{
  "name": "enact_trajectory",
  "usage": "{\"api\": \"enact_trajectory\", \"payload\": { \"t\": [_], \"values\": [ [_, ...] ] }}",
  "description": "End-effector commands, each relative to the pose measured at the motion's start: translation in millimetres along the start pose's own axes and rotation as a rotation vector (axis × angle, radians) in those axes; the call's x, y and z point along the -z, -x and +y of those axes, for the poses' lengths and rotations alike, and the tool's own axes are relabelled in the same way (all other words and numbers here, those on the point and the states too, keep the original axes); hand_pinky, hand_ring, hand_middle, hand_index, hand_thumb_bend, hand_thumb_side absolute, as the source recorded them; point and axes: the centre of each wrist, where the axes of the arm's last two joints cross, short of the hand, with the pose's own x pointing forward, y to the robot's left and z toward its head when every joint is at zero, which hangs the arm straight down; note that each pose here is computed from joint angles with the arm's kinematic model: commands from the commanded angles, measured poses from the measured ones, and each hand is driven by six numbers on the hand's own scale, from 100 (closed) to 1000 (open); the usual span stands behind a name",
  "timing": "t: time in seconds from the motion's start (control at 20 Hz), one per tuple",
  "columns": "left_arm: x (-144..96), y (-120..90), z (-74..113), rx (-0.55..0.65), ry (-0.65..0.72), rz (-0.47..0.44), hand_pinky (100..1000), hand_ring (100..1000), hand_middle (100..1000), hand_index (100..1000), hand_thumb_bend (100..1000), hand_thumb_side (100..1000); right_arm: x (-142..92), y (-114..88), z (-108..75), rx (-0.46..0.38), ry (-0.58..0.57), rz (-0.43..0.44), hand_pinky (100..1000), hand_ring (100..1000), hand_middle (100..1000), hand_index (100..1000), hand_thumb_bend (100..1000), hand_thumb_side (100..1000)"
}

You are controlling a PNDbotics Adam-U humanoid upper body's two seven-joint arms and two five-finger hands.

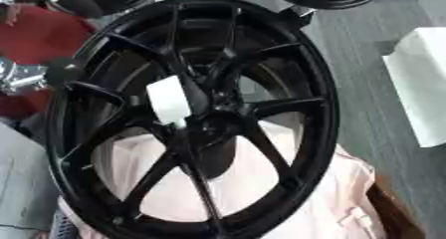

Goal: Pull the pin out of the wheel hub.

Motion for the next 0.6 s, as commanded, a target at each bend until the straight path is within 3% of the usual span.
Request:
{"api": "enact_trajectory", "payload": {
  "t": [0.05, 0.3, 0.45, 0.6],
  "values": [
    [1, -4, 6.5, 0.092, 0.091, -0.016, 829, 779, 751, 837, 393, 760, 3, -10, -10.0, -0.028, 0.009, -0.029, 839, 725, 667, 740, 100, 498],
    [11, -9, 4.2, 0.154, 0.171, -0.058, 829, 781, 755, 840, 396, 756, 5, -11, -7.6, -0.025, -0.001, -0.032, 840, 725, 668, 740, 100, 501],
    [15, -11, 8.9, 0.161, 0.209, -0.071, 834, 790, 768, 863, 414, 695, 4, -10, -6.8, -0.023, -0.003, -0.029, 840, 725, 668, 740, 100, 504],
    [17, -18, 34.7, 0.137, 0.339, -0.083, 836, 794, 771, 866, 423, 664, 3, -7, -6.9, -0.025, -0.002, -0.019, 840, 725, 668, 740, 100, 504]
  ]
}}
